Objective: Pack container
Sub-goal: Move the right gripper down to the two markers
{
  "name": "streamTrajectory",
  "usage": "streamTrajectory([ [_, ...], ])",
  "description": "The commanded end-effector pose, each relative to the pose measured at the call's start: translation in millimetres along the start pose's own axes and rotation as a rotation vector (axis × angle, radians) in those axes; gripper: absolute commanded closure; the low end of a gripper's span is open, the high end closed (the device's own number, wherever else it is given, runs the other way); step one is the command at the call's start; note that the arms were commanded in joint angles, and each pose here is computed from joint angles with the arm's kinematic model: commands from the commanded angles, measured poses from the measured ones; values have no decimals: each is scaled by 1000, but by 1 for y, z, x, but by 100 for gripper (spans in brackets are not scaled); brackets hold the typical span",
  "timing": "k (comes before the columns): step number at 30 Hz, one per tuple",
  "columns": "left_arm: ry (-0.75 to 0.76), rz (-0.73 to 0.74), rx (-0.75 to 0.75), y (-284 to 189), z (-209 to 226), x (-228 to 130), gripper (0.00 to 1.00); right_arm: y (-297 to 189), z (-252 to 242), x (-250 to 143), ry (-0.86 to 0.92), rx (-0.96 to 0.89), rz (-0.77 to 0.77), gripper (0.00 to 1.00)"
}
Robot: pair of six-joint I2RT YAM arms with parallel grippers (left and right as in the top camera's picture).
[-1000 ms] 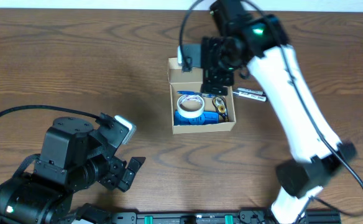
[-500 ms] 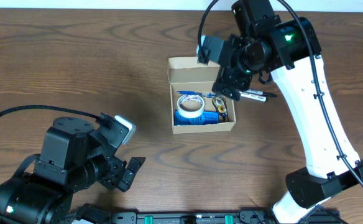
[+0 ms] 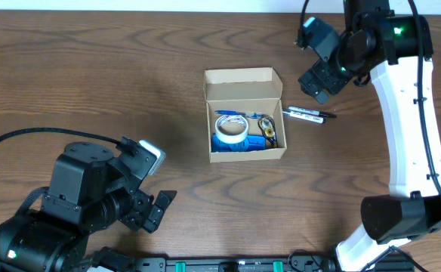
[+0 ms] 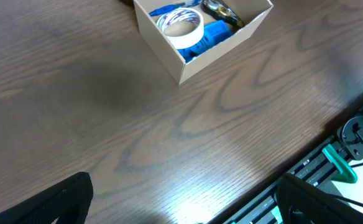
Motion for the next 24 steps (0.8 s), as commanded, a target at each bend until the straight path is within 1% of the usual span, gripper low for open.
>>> streamTrajectory([
  [1,6,-9,-9,-2,-1,1,5,26,-13,-10,69,4,53,1],
  [6,6,-9,-9,-2,-1,1,5,73,-20,-26,107,13,94,3],
  [13,6,-9,-9,-2,-1,1,5,122,-15,-50,111,33,142,5],
  [18,7,-9,-9,-2,-1,1,5,145,-11,-64,113,40,158,6],
  [24,6,-9,-9,-2,-1,1,5,159,-9,-73,139,32,166,6],
])
Point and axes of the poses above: each gripper's point midway between its finger pads, its own y axis out along the fingers, its own z axis along the line the jaws close on, x = y × z, the point moved 9 cm from there along -y, back along the fingers, and after that the axes turned 15 degrees about y, right-handed, at the moved point
